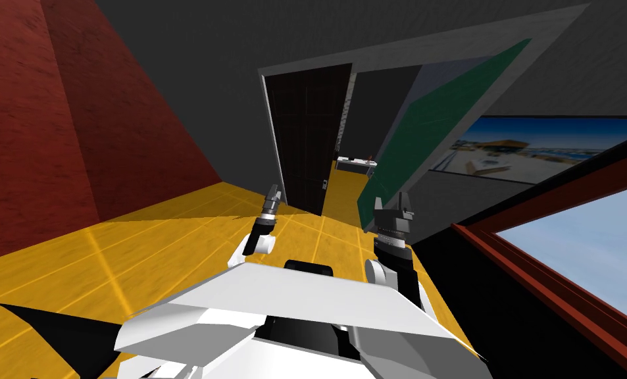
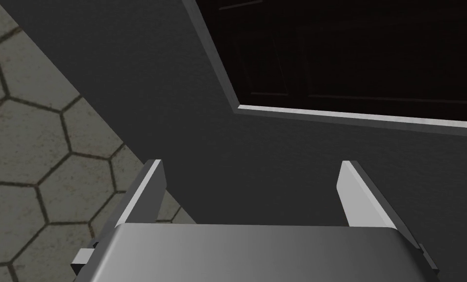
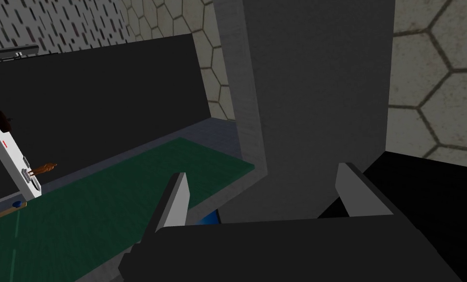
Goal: Push the door open
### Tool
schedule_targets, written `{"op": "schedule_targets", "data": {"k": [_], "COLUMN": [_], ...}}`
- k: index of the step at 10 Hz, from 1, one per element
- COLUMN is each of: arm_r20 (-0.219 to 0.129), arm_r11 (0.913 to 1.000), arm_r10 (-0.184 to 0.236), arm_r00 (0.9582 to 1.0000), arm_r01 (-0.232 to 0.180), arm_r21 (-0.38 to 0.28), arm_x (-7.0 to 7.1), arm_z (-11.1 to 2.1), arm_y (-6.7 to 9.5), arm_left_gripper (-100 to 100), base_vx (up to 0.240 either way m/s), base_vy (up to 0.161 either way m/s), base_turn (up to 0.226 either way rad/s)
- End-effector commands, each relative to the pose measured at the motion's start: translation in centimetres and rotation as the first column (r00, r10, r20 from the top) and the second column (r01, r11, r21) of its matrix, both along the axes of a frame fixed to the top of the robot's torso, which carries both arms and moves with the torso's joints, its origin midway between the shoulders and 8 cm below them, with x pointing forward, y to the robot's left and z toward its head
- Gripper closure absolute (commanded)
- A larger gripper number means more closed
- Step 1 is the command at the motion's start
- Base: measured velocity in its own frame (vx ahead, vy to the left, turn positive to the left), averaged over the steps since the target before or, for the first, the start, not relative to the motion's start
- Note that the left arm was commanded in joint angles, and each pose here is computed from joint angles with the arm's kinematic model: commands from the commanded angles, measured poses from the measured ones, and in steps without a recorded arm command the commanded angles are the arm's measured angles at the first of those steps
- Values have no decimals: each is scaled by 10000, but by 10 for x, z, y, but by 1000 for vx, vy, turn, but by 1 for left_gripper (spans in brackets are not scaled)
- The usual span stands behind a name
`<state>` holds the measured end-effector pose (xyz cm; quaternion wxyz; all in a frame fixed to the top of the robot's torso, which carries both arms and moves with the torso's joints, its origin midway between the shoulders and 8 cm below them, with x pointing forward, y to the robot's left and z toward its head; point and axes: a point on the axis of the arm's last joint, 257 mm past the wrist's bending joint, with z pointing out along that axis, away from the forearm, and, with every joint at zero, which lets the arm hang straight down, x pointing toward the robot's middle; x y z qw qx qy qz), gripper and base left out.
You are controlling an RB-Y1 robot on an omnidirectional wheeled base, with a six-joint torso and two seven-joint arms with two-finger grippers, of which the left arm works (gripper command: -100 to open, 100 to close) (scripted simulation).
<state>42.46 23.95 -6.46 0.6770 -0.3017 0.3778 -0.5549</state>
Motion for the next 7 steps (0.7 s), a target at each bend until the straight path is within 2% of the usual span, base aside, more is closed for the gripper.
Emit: {"op": "schedule_targets", "data": {"k": [1,7], "arm_r20": [-180,-869], "arm_r11": [10000,9994], "arm_r10": [-81,-350], "arm_r00": [9998,9956], "arm_r01": [81,343], "arm_r21": [-9,-104], "arm_x": [7,30], "arm_z": [-11,-57], "arm_y": [-2,-6], "arm_left_gripper": [-100,-100], "base_vx": [105,105], "base_vy": [-43,-26], "base_turn": [-29,-32]}}
